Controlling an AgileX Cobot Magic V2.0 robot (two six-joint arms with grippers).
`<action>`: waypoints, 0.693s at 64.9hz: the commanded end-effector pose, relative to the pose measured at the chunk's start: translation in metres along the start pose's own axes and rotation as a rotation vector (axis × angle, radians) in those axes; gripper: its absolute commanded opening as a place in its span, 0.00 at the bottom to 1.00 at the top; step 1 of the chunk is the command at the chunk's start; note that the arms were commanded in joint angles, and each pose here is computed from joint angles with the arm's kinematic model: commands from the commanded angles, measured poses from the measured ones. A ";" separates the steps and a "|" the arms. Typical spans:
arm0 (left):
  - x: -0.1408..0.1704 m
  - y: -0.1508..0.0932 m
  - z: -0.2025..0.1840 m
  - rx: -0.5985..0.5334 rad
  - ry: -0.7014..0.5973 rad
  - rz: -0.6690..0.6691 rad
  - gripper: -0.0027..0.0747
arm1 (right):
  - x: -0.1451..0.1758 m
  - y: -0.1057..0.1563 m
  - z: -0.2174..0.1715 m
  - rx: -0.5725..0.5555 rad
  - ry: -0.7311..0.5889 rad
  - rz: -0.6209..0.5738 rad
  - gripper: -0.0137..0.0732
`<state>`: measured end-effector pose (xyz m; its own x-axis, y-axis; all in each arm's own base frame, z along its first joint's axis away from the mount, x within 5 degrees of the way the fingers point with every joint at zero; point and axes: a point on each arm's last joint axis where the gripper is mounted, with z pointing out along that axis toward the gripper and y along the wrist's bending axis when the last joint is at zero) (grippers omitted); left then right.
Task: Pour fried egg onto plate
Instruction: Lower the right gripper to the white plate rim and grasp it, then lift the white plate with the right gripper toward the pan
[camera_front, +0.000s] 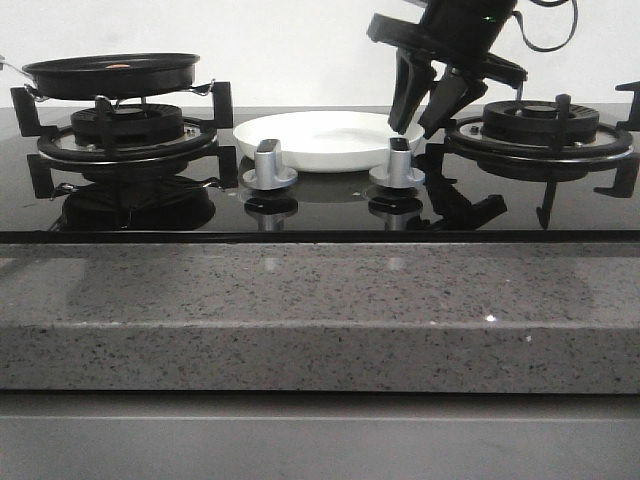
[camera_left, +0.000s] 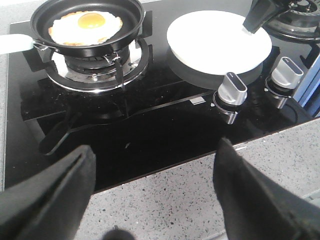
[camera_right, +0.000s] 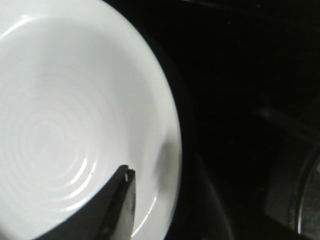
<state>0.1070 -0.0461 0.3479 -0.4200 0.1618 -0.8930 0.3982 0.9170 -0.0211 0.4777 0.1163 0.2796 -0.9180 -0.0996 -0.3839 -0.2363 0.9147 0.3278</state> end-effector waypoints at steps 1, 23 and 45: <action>-0.017 -0.001 -0.005 0.007 -0.111 0.002 0.67 | 0.003 0.013 -0.035 -0.034 0.008 -0.018 0.51; -0.017 -0.001 -0.005 0.007 -0.111 0.002 0.67 | 0.003 0.012 -0.032 -0.034 0.014 -0.014 0.51; -0.017 -0.001 -0.005 0.007 -0.111 0.002 0.67 | 0.003 0.010 -0.024 -0.035 0.029 -0.008 0.40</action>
<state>0.1070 -0.0461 0.3479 -0.4200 0.1618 -0.8930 0.3982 0.9170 -0.0211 0.4804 0.1170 0.2712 -0.9249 -0.0954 -0.3680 -0.2268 0.9154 0.3327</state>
